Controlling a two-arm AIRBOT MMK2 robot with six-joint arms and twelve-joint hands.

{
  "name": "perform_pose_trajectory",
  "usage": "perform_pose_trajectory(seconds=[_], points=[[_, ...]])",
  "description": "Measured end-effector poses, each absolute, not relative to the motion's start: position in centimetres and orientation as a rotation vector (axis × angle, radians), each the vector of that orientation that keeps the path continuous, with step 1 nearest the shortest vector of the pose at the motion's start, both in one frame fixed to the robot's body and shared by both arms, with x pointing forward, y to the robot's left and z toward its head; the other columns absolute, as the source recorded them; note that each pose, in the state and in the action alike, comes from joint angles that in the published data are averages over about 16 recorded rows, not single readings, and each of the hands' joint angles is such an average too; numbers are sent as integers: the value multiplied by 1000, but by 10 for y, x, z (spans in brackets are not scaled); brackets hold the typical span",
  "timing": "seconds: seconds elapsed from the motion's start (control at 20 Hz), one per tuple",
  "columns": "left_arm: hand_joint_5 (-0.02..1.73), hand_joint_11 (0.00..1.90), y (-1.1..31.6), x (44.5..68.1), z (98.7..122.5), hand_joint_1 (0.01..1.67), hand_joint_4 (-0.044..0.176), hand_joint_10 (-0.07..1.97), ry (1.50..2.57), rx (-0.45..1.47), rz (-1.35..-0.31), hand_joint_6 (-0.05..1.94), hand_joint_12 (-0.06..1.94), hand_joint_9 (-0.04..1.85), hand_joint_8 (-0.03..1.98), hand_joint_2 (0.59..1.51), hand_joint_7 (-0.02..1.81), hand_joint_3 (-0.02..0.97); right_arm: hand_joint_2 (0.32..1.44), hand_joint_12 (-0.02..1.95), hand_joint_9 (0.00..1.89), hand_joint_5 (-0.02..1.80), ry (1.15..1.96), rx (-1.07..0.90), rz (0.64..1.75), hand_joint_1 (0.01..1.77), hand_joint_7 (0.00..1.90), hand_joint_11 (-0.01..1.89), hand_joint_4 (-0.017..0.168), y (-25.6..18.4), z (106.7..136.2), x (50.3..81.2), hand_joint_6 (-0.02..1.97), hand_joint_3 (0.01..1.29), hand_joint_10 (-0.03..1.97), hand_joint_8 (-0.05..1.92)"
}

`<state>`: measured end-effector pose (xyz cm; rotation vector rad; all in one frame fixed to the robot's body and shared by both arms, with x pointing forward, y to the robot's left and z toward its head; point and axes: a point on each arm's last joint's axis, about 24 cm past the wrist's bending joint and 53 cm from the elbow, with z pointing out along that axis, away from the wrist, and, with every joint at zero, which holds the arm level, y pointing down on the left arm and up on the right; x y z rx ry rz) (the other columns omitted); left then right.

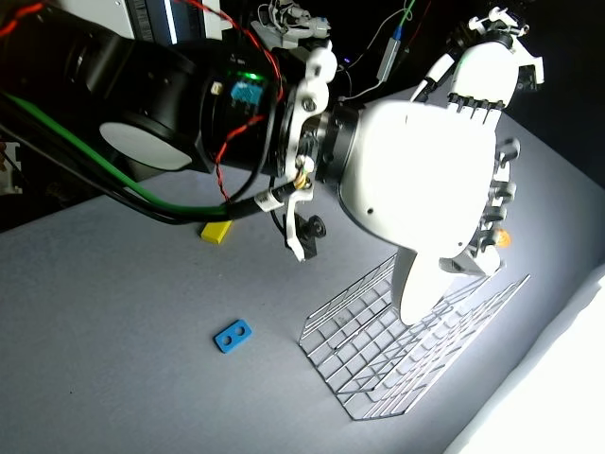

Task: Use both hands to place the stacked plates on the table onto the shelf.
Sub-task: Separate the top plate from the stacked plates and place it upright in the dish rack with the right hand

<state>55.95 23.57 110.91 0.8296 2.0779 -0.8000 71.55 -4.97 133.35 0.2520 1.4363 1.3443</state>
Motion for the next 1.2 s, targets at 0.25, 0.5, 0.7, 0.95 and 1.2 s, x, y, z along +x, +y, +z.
perform_pose_trajectory(seconds=[0.25,0.5,0.7,0.95,1.2], points=[[43,15,230,542,1099,15,2,7,2103,891,-838,17,8,18,-3,1182,22,10,976,1016,1286,965,1465,313,1331,1221,1111,823,-4,-55,1315,731,946,11,18,818],[43,15,223,527,1095,15,2,7,2104,947,-885,17,8,18,-3,1182,23,10,977,1011,1281,959,1498,380,1319,1222,1102,826,-3,-61,1295,744,955,11,19,829],[42,15,220,520,1092,15,2,7,2110,978,-906,17,8,18,-3,1182,22,10,980,1026,1261,947,1521,421,1310,1222,1081,815,0,-64,1281,752,985,11,18,854],[39,15,223,513,1079,16,2,7,2144,1007,-897,16,7,17,-3,1183,21,9,984,1039,1225,929,1535,451,1300,1222,1056,803,4,-66,1269,759,1015,11,18,851],[32,15,230,514,1062,16,2,7,2198,1001,-848,16,8,17,-3,1185,17,9,995,1055,1141,887,1538,464,1293,1219,989,736,4,-67,1264,763,884,11,17,682]])
